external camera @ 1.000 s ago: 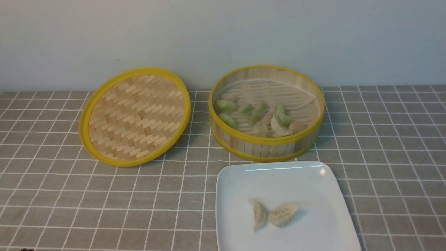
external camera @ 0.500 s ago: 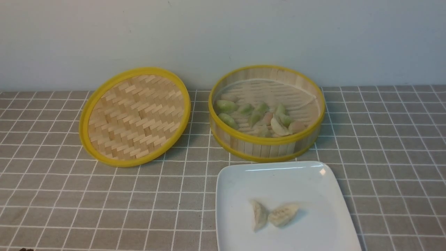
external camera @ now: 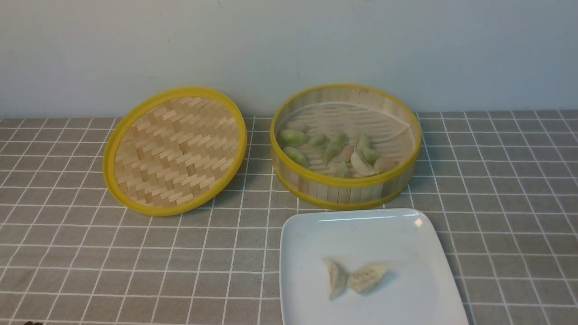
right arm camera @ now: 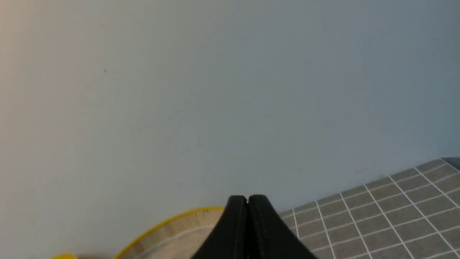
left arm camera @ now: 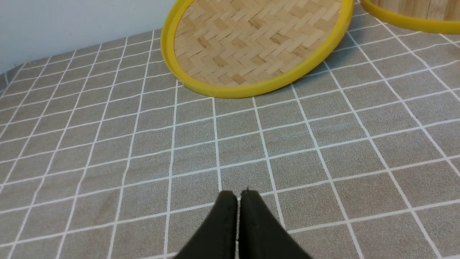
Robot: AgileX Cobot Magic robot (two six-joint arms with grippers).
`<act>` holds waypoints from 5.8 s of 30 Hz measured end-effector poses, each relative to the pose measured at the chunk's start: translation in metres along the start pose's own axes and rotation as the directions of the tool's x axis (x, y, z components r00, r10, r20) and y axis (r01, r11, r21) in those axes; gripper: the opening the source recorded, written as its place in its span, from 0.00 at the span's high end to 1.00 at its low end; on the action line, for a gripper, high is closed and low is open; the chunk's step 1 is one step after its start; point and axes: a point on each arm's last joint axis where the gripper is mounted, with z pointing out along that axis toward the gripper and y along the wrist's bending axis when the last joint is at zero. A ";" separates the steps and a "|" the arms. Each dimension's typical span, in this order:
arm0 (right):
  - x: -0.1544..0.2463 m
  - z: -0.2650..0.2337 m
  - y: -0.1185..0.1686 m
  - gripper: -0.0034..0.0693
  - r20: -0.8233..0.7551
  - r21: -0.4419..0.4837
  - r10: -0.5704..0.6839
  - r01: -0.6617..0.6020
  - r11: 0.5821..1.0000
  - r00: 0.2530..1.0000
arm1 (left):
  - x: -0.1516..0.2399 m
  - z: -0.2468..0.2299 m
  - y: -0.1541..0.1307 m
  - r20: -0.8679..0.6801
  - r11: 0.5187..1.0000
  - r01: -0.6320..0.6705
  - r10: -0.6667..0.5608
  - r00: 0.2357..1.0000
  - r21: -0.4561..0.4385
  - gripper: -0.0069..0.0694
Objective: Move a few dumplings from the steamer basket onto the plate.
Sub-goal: Use the right arm to grab a dumpling from inside the steamer, then use the right arm to put the dumpling into the plate, then use the left arm to grab a dumpling from the steamer
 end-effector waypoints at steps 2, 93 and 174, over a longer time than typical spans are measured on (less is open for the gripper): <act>-0.012 0.007 0.007 0.97 -0.077 0.012 -0.055 0.056 0.998 0.995 | 0.000 0.000 0.000 0.000 1.000 0.000 0.000 1.000 0.000 0.92; 0.100 0.401 0.132 0.51 -0.822 -0.374 -0.472 0.321 0.870 0.320 | -0.028 -0.004 0.000 0.208 0.699 0.682 -0.716 0.667 0.217 0.92; 0.123 0.171 0.077 0.25 -0.938 -0.341 -0.336 -0.066 0.938 0.082 | -0.189 0.409 -0.205 -0.528 0.856 0.117 0.197 0.826 0.503 0.38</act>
